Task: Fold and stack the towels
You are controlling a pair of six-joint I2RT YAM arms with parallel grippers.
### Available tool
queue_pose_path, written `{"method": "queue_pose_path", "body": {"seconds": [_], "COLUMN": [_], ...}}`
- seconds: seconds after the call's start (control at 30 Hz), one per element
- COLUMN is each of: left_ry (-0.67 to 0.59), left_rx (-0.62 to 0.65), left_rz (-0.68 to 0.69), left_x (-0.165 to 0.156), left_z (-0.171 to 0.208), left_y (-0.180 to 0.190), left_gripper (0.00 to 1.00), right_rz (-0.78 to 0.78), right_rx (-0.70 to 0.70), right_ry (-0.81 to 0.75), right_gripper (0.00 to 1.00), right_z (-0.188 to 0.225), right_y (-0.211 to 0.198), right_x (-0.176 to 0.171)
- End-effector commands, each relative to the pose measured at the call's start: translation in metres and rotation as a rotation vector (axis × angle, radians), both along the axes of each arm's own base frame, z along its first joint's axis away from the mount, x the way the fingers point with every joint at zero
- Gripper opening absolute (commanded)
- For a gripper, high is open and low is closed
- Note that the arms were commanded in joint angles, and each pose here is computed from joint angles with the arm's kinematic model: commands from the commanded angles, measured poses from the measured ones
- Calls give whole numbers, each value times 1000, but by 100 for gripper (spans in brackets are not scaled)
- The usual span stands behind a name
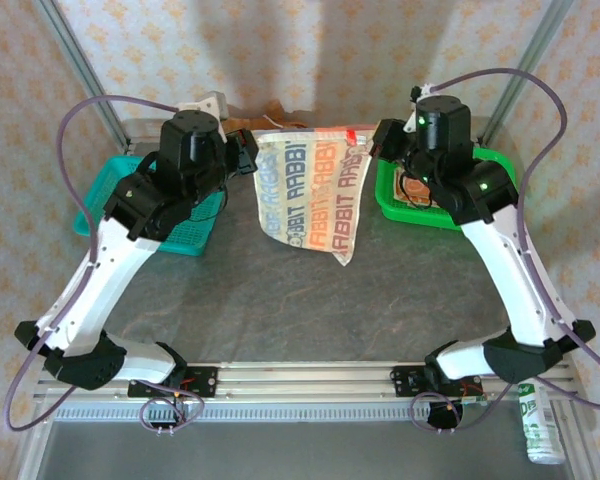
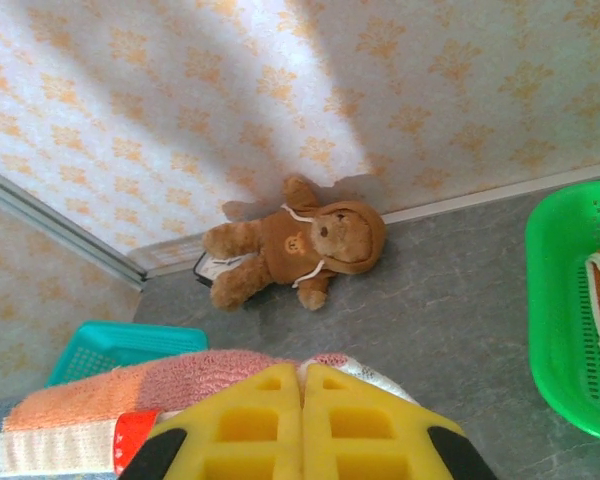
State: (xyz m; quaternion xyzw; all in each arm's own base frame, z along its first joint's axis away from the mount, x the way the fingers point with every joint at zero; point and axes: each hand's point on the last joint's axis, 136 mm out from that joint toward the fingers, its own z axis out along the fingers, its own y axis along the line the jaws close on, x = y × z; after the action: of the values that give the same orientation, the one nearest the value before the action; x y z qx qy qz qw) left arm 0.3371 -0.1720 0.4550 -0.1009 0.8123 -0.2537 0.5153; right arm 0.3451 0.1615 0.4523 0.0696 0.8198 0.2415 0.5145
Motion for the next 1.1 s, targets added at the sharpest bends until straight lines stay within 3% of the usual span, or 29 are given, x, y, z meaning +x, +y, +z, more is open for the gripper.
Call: {"method": "queue_pose_path", "body": {"seconds": [0.0, 0.3, 0.5, 0.7, 1.07], "left_ry": [-73, -95, -88, -22, 128], "left_rx": [-69, -126, -67, -15, 36], "left_rz": [-31, -67, 16, 41, 98], "left_x": [-27, -60, -48, 1, 149], "left_z": [36, 48, 42, 19, -69], "left_y": [12, 14, 23, 18, 33], "left_gripper": [0, 0, 0, 0, 0], "right_rz": [40, 56, -13, -57, -67], "right_rx": [87, 167, 142, 88, 49], "right_ry": [-97, -74, -33, 20, 122], "right_gripper": [0, 0, 0, 0, 0], "right_z": [36, 36, 26, 9, -56], "right_y": [-3, -13, -17, -7, 10], "right_x": [-27, -62, -48, 0, 149]}}
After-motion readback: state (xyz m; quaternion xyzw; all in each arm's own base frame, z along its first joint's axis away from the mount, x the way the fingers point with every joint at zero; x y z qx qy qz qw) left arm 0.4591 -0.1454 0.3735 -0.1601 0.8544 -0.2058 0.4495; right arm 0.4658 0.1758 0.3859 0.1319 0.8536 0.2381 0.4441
